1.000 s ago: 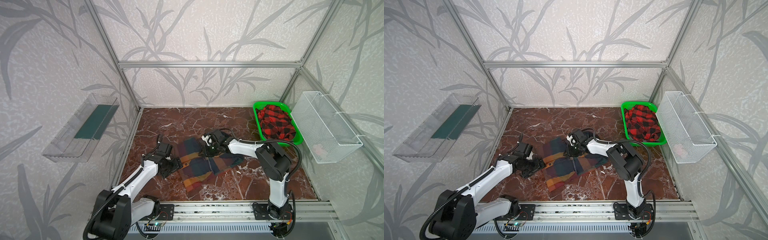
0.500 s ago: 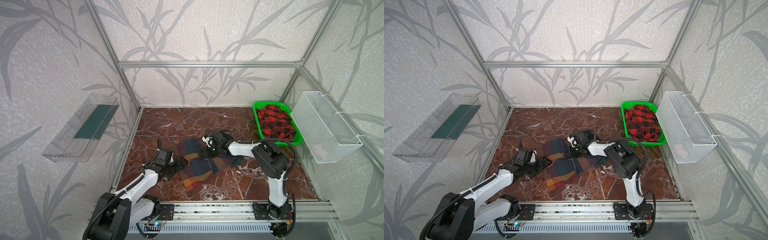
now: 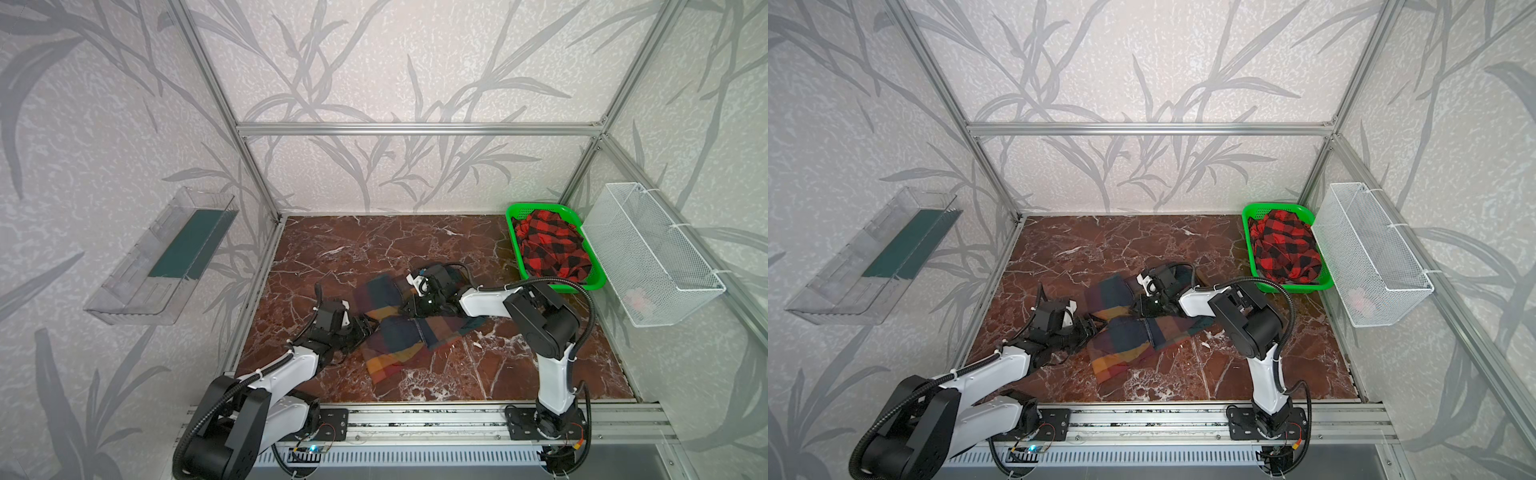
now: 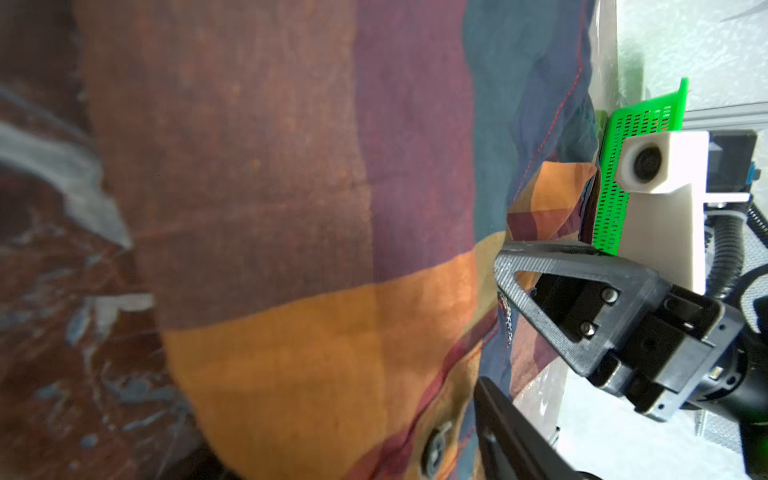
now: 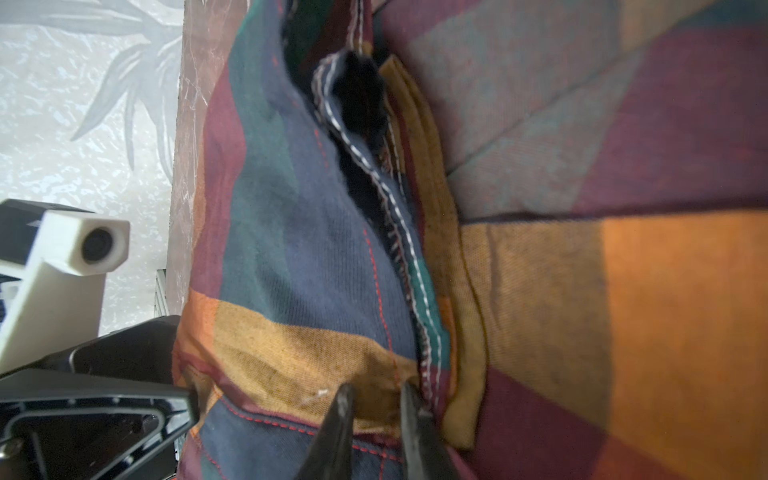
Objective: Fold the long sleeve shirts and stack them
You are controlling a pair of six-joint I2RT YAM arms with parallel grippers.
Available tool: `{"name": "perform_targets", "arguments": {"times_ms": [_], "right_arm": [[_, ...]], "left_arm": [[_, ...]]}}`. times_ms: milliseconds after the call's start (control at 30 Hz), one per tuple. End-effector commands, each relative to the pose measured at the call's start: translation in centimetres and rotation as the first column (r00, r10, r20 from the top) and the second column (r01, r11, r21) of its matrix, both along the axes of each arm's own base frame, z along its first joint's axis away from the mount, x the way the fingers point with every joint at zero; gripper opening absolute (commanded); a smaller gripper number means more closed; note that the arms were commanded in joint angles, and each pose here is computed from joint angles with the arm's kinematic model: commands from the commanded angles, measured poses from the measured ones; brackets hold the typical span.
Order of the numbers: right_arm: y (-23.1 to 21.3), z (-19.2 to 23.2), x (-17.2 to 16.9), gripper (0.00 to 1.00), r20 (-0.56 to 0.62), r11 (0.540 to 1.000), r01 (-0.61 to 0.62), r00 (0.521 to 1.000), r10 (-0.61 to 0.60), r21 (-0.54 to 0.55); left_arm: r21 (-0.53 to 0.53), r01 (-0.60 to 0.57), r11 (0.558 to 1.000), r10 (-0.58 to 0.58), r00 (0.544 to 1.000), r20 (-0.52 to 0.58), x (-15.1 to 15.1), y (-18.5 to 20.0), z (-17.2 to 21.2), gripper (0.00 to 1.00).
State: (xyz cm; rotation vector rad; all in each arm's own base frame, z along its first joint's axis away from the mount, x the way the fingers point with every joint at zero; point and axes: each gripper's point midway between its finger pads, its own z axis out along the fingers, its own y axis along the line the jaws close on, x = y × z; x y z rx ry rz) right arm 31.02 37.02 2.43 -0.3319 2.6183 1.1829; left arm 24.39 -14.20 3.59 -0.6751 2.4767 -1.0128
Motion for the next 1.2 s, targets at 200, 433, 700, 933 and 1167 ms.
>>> {"name": "perform_targets", "arguments": {"times_ms": [200, 433, 700, 933, 1167], "right_arm": [[-2.9, -4.8, -3.7, 0.22, -0.152, 0.989, 0.025, 0.987, -0.047, -0.144], [-1.9, -5.3, -5.4, 0.21, -0.168, 0.991, 0.010, 0.985, -0.033, -0.131], [-1.5, -2.1, -5.8, 0.23, -0.137, 0.997, 0.006, 0.990, -0.016, -0.073], [-1.3, 2.1, -5.4, 0.27, -0.092, 1.000, -0.011, 0.996, 0.008, -0.029], [-0.7, 3.4, -5.5, 0.27, -0.092, 1.000, -0.022, 0.996, 0.023, 0.015]], "left_arm": [[0.040, -0.015, 0.999, 0.018, 0.997, -0.073, -1.7, 0.7, -1.3, 0.34], [0.045, -0.032, 0.998, 0.035, 0.998, -0.047, -0.2, 0.6, -0.4, 0.16], [0.164, -0.077, 0.983, 0.081, 0.996, -0.021, -0.2, 2.7, 1.9, 0.00], [0.392, -0.023, 0.920, 0.073, 0.991, -0.113, -2.2, 6.0, 3.6, 0.00], [0.481, 0.084, 0.873, 0.017, 0.979, -0.202, -2.6, 6.7, 5.1, 0.00]]}}
